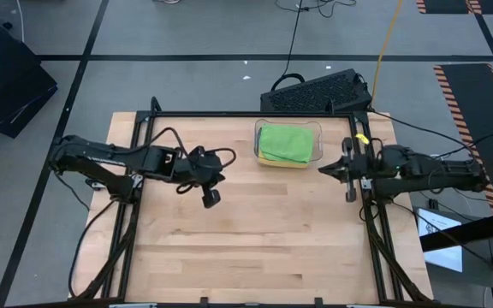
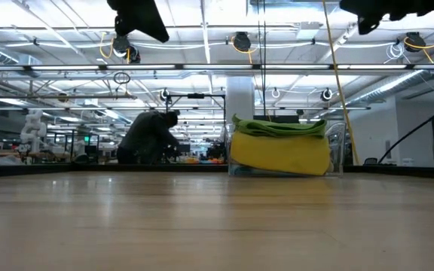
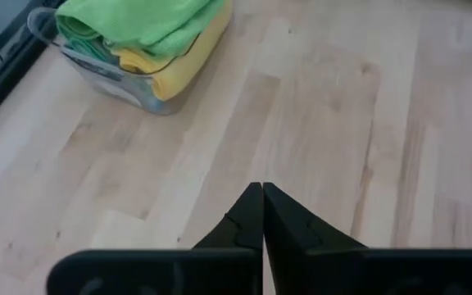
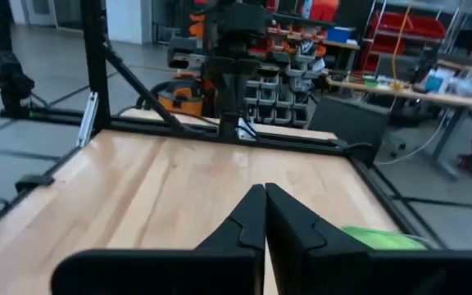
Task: Fold microfiber towels
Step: Return to Home Position
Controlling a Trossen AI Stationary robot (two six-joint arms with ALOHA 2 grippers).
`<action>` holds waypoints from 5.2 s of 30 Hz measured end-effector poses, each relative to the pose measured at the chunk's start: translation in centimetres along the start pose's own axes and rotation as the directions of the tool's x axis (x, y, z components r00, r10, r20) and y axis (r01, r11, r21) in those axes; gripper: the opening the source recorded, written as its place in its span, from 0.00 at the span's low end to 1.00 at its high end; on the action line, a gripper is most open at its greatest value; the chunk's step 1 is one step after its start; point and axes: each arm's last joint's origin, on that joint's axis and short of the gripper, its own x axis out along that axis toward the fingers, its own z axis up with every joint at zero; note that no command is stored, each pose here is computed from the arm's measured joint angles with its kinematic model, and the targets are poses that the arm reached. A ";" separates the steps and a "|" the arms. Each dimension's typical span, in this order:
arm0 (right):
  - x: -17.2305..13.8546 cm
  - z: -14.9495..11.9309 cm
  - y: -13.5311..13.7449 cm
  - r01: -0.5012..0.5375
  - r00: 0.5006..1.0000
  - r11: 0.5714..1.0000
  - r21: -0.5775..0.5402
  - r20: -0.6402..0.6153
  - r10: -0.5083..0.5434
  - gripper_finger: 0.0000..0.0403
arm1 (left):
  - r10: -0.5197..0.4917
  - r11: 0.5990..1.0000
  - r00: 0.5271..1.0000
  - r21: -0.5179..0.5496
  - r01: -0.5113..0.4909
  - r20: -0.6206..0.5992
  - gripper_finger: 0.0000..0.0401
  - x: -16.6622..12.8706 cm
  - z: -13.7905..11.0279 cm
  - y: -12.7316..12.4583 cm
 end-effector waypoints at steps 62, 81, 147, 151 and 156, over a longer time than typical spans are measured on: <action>-0.9 -10.3 1.0 0.039 0.973 0.999 -0.037 0.230 -0.029 0.00 | -0.045 0.990 0.978 -0.125 0.071 0.204 0.01 1.6 -3.0 -1.9; -0.7 -11.3 1.1 0.050 0.992 0.998 -0.043 0.119 -0.045 0.00 | 0.036 0.999 0.974 -0.033 -0.030 0.222 0.01 -5.0 -5.3 0.3; -0.2 -11.7 1.1 0.045 0.997 0.997 -0.058 0.065 -0.041 0.00 | -0.383 0.920 0.656 0.208 0.332 0.650 0.00 -0.1 -22.1 8.1; -0.2 -11.7 1.1 0.045 0.997 0.997 -0.058 0.064 -0.041 0.00 | -0.406 0.912 0.621 0.252 0.324 0.670 0.01 -0.5 -22.1 8.2; -0.2 -11.7 1.1 0.045 0.997 0.997 -0.058 0.064 -0.041 0.00 | -0.372 0.927 0.627 0.242 0.286 0.685 0.01 -0.5 -21.9 8.5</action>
